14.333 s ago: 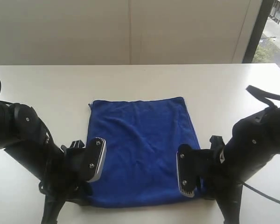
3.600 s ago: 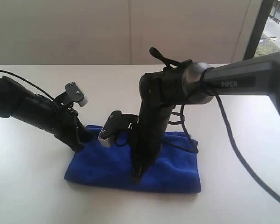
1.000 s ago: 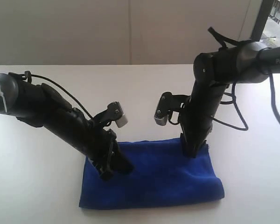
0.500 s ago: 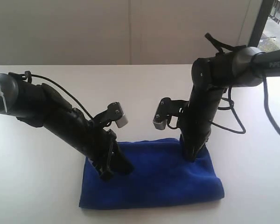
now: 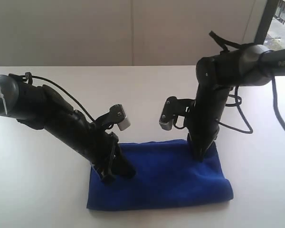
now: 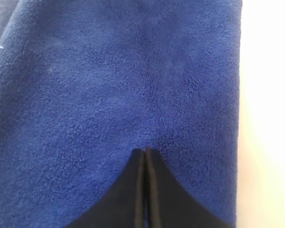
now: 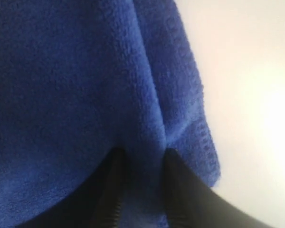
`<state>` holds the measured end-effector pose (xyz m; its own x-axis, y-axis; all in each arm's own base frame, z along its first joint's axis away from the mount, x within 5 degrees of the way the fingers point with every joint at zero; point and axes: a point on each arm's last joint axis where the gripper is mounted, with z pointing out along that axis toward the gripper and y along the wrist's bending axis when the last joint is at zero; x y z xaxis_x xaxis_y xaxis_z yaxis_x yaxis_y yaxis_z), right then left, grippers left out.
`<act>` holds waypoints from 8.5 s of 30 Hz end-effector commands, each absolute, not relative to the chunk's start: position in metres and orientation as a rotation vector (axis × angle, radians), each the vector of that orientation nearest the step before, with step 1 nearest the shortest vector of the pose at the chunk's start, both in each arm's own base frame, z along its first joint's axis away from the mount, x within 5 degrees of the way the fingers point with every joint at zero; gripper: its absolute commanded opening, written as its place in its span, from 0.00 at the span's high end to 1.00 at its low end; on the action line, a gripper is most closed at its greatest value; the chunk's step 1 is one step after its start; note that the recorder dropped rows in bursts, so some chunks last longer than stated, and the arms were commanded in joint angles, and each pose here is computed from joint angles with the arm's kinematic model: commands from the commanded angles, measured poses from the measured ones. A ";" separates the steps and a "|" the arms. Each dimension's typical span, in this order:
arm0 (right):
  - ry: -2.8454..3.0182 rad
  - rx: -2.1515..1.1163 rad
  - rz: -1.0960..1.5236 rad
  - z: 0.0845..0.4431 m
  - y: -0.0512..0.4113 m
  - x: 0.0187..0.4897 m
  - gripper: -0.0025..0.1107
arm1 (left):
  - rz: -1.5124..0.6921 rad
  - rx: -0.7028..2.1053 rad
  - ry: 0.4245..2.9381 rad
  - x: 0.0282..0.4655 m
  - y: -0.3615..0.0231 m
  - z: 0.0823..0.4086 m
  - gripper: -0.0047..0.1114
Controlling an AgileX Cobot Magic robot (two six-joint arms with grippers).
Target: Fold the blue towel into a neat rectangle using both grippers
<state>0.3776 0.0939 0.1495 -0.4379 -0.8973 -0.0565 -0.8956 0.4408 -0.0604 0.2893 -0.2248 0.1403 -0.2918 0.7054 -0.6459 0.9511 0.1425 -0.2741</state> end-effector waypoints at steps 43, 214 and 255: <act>2.645 -1.040 0.615 0.154 -0.008 0.387 0.59 | -0.923 1.645 2.208 0.284 -0.220 0.121 0.96; 2.629 -0.734 0.303 0.133 0.068 0.356 0.98 | -0.250 1.300 2.200 0.314 -0.192 0.134 0.96; 1.776 -0.351 0.026 0.386 0.021 0.106 0.98 | -0.455 0.559 1.544 0.080 -0.059 0.312 0.96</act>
<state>0.1149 0.0236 0.3960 -0.2005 -0.2280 -0.9528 -0.2678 0.9483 -0.1706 0.0873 -0.0631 0.3299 0.0320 0.1198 -0.9923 0.6046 0.7883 0.1147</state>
